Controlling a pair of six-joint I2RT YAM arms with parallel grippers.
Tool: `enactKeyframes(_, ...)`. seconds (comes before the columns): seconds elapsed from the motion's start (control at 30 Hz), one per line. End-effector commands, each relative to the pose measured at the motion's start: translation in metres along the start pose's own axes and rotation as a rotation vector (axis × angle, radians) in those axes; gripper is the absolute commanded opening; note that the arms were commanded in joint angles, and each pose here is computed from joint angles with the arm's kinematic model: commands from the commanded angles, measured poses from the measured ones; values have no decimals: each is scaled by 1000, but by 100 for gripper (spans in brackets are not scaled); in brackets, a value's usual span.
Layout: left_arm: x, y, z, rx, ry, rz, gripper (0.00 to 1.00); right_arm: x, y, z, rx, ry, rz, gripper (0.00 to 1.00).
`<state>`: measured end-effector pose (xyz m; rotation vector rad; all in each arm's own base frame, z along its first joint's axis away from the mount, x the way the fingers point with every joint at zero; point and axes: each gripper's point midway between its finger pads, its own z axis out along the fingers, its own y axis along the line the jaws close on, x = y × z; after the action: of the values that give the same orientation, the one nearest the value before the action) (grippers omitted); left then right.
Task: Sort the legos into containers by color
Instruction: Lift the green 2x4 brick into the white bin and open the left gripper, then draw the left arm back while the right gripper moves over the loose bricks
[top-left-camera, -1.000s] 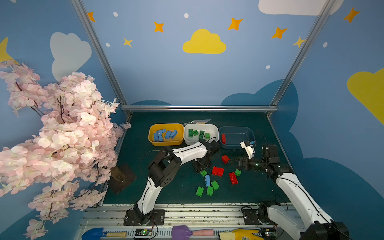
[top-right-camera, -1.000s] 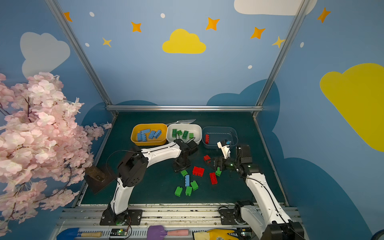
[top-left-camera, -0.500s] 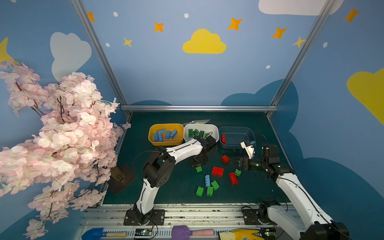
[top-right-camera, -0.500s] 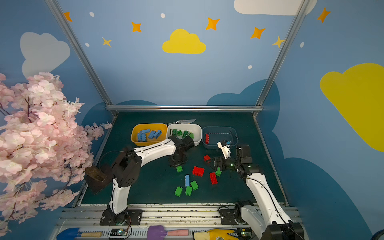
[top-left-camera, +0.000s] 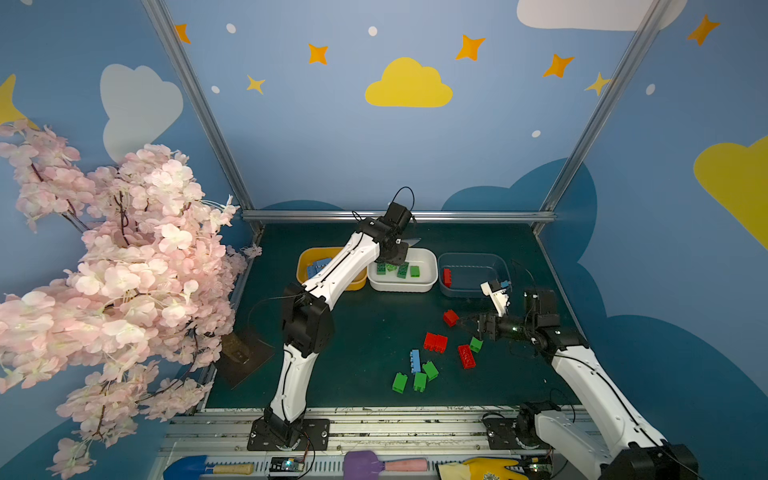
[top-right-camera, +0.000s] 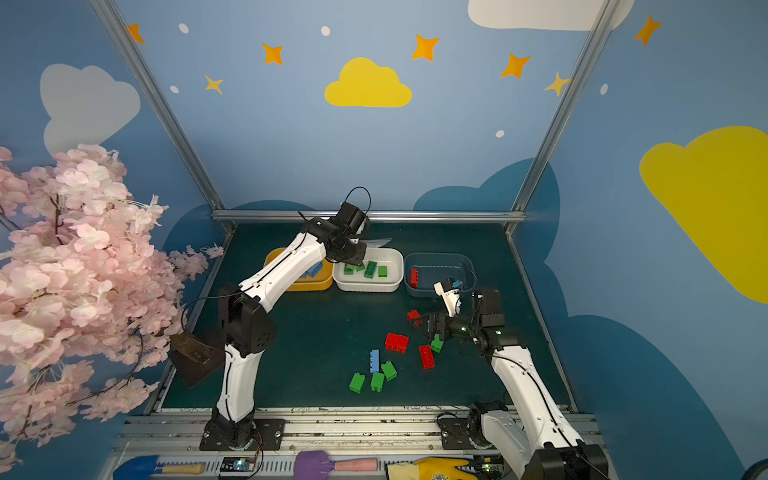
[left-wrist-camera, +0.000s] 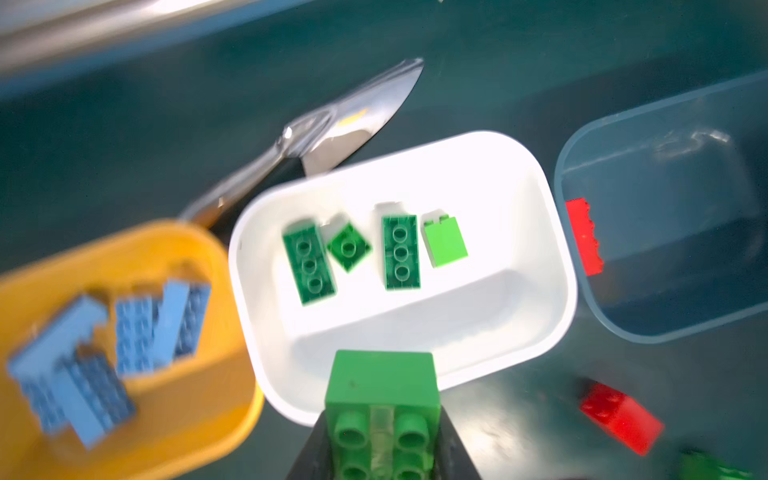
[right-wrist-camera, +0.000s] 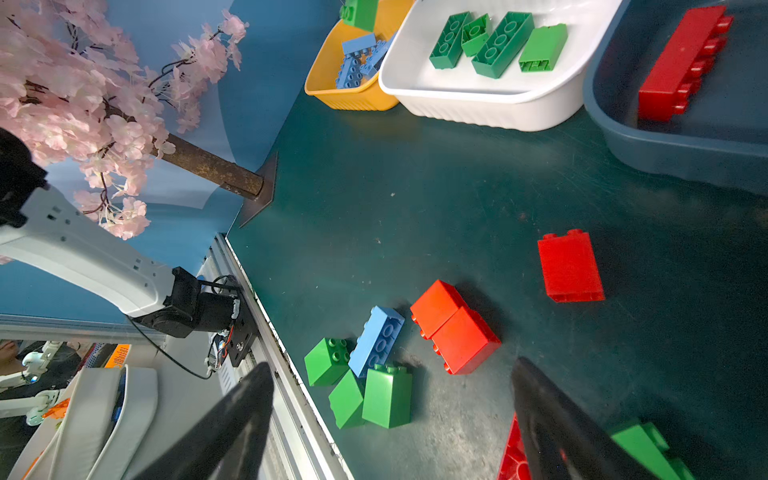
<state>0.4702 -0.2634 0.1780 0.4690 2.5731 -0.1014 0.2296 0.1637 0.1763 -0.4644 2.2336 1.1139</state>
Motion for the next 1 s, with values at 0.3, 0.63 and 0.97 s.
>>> enactKeyframes(0.3,21,-14,62,237,33,667,22,-12,11,-4,-17,17,-31,88)
enactKeyframes(0.63,38,-1,89,248,87,732,25,-14,11,-4,-14,32,-16,88)
enactKeyframes(0.97,33,-2,58,286,86,664,61,-15,21,5,-60,67,-40,88)
